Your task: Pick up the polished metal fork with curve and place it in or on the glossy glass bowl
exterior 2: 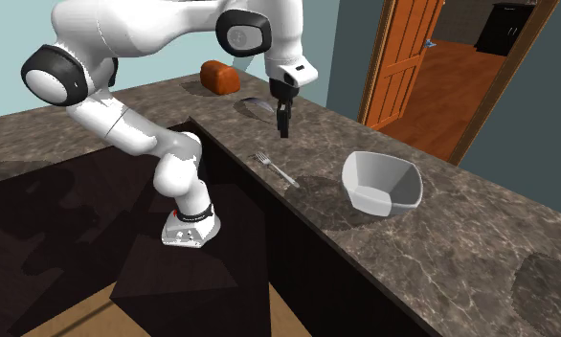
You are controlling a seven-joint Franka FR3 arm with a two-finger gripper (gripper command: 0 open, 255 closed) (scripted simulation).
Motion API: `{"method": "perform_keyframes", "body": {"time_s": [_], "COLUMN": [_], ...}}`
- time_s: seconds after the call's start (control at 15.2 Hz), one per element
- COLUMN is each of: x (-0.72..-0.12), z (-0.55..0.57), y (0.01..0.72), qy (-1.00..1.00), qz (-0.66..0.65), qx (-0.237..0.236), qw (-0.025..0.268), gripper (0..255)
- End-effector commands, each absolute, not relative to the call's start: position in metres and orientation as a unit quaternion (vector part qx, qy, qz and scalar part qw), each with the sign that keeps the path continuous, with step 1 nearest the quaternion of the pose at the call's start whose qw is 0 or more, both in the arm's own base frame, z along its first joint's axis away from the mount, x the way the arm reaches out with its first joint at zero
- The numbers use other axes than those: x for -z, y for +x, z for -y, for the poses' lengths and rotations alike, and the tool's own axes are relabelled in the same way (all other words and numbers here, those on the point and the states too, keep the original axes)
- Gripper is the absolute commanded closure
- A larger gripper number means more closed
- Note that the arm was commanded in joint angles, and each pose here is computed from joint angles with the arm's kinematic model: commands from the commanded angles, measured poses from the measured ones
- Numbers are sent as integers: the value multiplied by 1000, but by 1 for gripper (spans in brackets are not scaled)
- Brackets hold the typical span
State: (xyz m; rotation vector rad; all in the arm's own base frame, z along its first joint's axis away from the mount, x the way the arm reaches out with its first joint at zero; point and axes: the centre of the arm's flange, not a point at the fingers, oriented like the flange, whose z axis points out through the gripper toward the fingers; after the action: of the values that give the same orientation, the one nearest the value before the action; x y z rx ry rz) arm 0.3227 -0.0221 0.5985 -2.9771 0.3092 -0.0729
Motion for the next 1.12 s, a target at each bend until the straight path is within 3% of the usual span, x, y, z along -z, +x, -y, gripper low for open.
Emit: {"method": "perform_keyframes", "body": {"time_s": [0.0, 1.06], "x": [-599, -437], "z": [22, -95], "y": [323, 285], "qy": [-992, -881], "qz": [-103, -472], "qx": [24, -33], "qw": [74, 7], "gripper": [0, 0]}}
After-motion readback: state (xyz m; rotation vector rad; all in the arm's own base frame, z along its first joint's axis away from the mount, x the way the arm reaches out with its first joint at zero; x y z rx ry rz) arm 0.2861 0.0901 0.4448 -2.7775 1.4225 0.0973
